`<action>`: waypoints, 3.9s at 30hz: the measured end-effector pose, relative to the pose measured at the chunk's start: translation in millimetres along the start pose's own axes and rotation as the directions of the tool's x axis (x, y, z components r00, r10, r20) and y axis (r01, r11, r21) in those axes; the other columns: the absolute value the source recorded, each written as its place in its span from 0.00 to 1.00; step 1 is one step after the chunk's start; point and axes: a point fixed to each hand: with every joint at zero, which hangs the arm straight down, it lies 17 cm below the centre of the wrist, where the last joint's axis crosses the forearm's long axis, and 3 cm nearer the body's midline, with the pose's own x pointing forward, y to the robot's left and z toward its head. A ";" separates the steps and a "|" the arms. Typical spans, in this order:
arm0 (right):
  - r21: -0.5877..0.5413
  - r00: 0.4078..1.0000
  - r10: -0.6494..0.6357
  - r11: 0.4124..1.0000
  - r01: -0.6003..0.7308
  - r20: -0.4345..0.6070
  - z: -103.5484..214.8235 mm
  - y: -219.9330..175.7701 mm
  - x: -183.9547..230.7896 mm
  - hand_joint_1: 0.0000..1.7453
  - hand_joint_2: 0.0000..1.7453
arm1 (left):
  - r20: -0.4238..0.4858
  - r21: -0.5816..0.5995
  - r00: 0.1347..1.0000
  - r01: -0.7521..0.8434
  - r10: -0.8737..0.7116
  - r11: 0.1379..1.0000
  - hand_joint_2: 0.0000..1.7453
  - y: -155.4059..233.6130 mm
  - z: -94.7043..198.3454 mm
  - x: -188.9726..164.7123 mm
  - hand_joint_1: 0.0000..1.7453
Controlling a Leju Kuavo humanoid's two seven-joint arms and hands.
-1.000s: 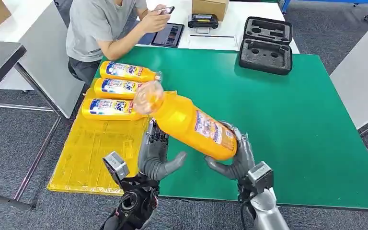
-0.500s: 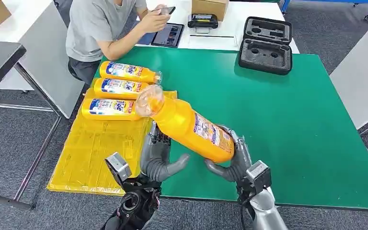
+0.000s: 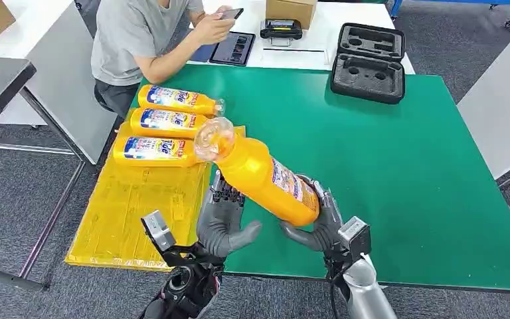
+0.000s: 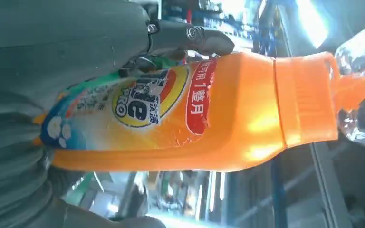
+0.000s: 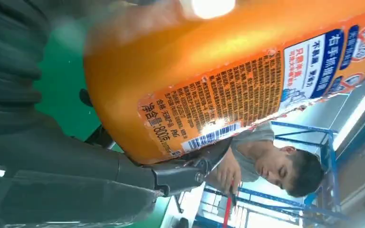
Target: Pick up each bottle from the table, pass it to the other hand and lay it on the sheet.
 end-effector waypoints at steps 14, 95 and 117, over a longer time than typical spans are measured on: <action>0.049 0.998 -0.065 0.997 0.064 0.018 -6.7 14.6 5.8 1.00 1.00 | 0.006 -0.014 1.000 -0.027 0.027 1.000 1.00 1.7 0.3 2.0 0.00; 0.088 0.998 -0.056 0.994 0.056 -0.003 -3.8 41.0 -3.6 1.00 1.00 | -0.014 0.054 0.985 0.174 -0.173 0.983 1.00 2.5 -4.3 -7.8 0.00; 0.091 0.997 -0.071 0.993 0.071 -0.008 -4.8 46.1 -5.5 1.00 1.00 | -0.014 0.062 0.987 0.163 -0.162 0.985 1.00 5.1 -3.5 -7.3 1.00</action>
